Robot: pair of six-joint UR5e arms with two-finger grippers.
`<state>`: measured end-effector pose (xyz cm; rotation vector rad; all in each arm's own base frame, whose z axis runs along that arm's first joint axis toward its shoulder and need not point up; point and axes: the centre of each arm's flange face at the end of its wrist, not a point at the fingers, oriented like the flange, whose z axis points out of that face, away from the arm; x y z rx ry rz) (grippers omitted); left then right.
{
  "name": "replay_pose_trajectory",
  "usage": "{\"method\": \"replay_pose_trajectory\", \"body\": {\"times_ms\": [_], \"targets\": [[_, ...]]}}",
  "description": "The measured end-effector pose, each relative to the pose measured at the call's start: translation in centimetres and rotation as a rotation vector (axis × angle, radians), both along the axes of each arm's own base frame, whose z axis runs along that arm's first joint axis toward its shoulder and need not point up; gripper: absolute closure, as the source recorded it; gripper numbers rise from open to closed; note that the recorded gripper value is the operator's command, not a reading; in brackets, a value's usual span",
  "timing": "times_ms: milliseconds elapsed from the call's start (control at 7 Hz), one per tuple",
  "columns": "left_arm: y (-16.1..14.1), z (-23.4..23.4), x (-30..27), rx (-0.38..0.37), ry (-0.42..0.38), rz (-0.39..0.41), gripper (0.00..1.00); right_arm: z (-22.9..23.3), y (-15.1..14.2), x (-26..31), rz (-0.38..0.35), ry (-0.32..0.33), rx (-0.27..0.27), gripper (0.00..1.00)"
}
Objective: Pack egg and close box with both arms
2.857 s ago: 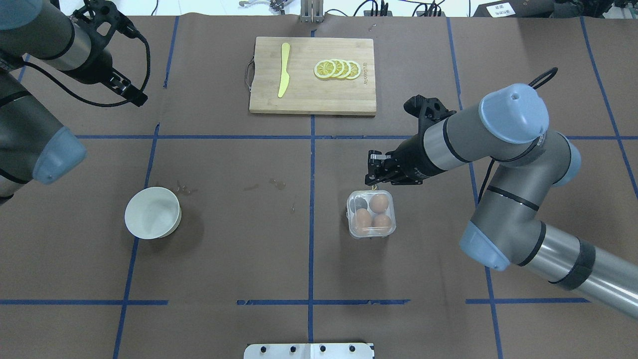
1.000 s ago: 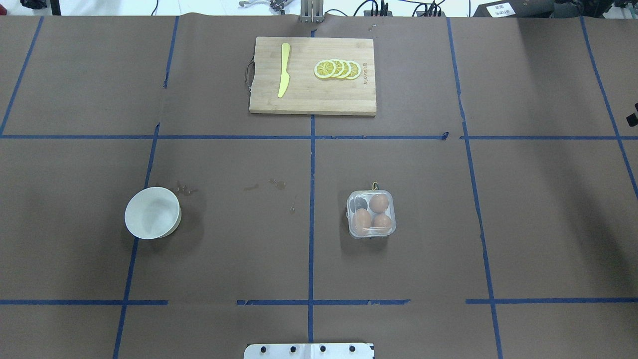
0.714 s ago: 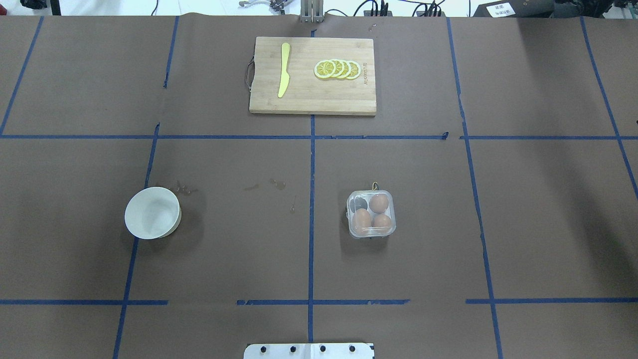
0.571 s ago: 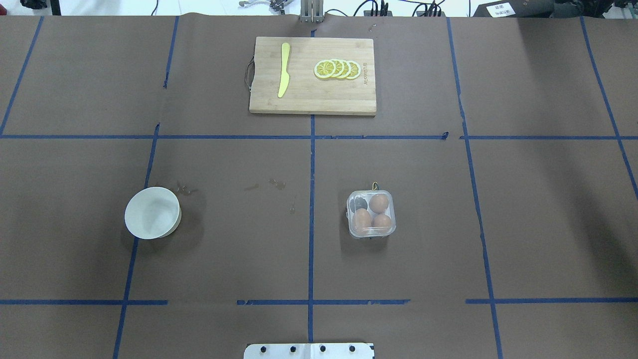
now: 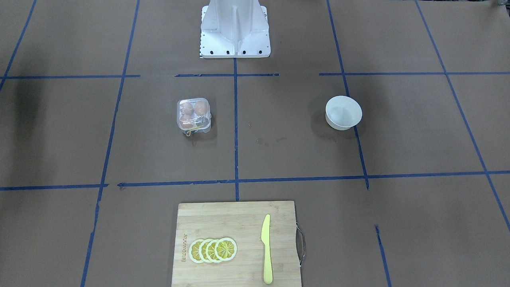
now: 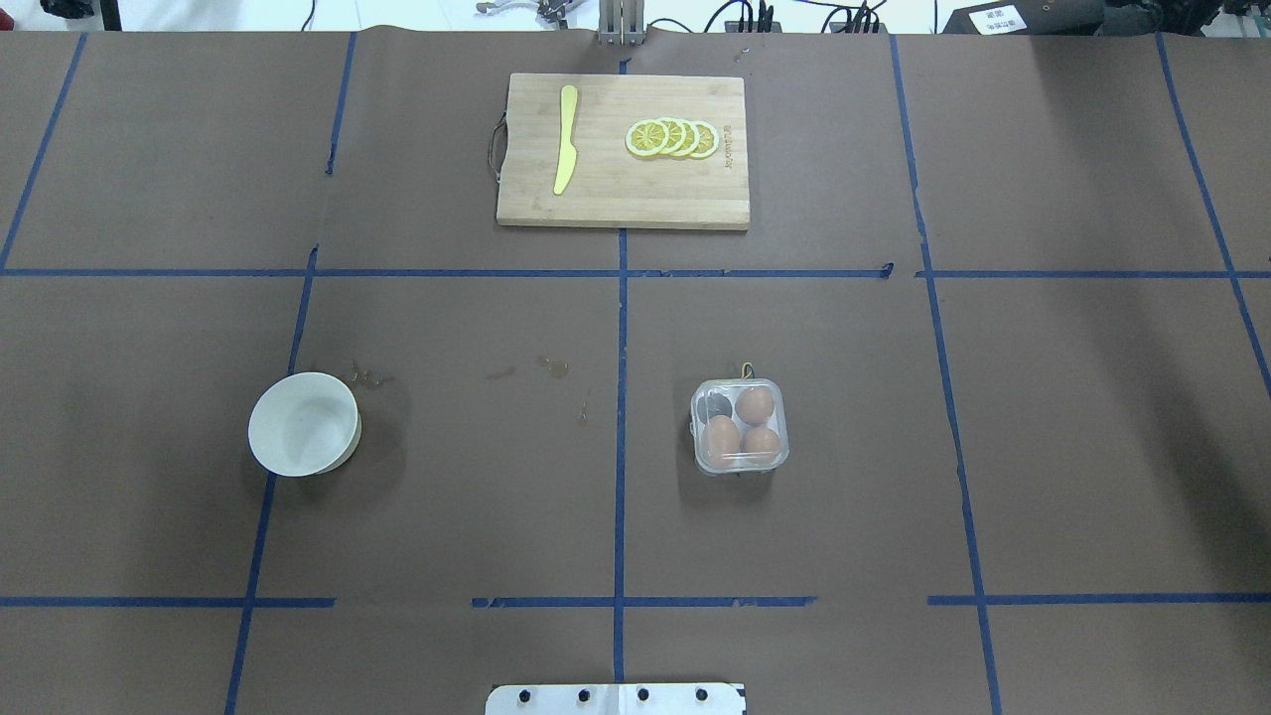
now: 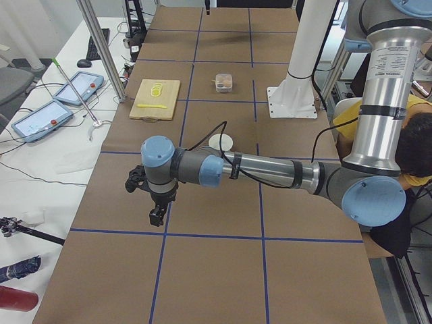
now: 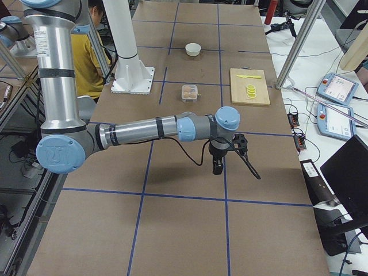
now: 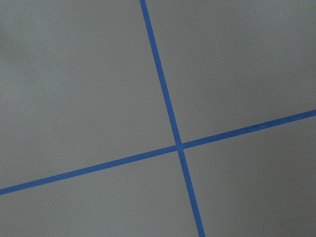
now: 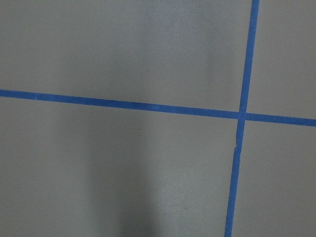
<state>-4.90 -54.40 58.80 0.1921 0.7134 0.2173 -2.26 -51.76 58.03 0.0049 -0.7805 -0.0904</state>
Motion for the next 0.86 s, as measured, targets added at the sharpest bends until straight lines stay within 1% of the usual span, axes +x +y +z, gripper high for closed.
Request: {"method": "replay_pose_trajectory", "body": {"times_ms": [143,429,571,857], "targets": [[0.2,0.0,0.5,-0.023,0.001,0.009,0.00,0.1,0.0,0.0,0.000,-0.003,-0.003,0.00],[1.1,1.4,0.8,-0.083,0.010,0.015,0.00,-0.3,-0.3,0.0,0.000,-0.007,0.004,0.00],[1.4,1.7,0.9,-0.094,0.014,0.016,0.00,-0.5,-0.5,-0.1,0.000,-0.013,0.006,0.00],[1.2,1.4,1.0,-0.086,0.017,0.019,0.00,-0.8,-0.7,-0.2,0.000,-0.018,0.010,0.00]]}}
